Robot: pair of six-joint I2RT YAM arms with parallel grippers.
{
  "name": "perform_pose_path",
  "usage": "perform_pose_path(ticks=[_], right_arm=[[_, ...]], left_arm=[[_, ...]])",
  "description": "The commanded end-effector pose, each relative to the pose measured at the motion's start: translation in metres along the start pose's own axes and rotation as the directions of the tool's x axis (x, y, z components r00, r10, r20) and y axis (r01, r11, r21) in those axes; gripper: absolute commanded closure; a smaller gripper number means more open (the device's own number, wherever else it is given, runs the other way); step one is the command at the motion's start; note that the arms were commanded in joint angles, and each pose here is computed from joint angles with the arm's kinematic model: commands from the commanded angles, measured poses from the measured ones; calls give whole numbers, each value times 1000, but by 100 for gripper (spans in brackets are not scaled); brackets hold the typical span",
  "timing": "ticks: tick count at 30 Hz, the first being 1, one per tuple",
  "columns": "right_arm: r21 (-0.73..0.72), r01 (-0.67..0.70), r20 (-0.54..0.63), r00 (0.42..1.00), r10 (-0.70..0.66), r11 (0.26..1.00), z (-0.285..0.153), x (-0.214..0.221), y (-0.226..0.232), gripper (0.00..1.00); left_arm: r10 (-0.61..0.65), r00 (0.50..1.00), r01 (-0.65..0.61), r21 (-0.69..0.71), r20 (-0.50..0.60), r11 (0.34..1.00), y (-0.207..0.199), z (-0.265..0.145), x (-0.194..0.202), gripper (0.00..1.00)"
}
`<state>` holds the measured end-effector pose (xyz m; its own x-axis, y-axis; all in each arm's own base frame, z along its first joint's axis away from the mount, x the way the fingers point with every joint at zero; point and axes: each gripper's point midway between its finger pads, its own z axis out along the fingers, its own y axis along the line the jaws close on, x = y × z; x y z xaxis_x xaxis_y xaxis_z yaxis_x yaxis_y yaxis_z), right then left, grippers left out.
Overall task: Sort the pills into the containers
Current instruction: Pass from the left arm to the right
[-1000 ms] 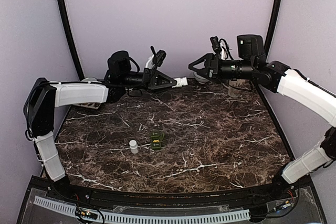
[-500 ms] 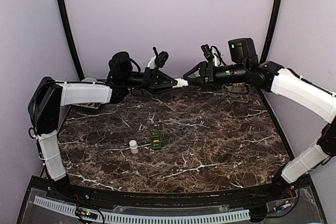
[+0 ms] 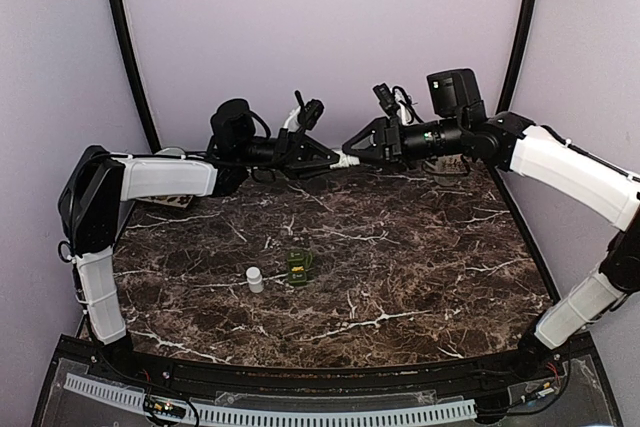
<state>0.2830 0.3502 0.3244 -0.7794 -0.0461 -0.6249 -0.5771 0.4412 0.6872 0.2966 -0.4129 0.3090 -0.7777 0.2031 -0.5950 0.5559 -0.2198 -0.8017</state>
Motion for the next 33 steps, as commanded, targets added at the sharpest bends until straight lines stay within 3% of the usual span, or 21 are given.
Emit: perform_pose_path(ticks=[1, 10, 17, 22, 25, 31, 33], right_arm=[[-44, 37, -8, 999, -38, 998, 4, -4, 16, 42], [-47, 35, -29, 999, -36, 998, 9, 0, 17, 48], [-47, 33, -28, 999, -35, 998, 8, 0, 17, 75], [-48, 33, -24, 999, -34, 998, 7, 0, 19, 87], [-47, 34, -22, 999, -35, 998, 6, -1, 19, 89], [-38, 41, -13, 999, -42, 998, 4, -1, 18, 90], [-31, 43, -13, 999, -43, 999, 4, 0, 17, 90]], left_arm=[[67, 998, -67, 29, -10, 997, -16, 2, -6, 100], [73, 997, -73, 29, -4, 997, -17, 1, -9, 100], [68, 998, -68, 26, 0, 997, -16, 1, -9, 100], [67, 998, -67, 26, 2, 997, -17, 1, -10, 96], [69, 998, -69, 20, 12, 997, -17, 0, -9, 87], [88, 994, -87, -3, 62, 996, -19, -15, -18, 57], [94, 993, -94, -1, 68, 996, -22, -16, -18, 53]])
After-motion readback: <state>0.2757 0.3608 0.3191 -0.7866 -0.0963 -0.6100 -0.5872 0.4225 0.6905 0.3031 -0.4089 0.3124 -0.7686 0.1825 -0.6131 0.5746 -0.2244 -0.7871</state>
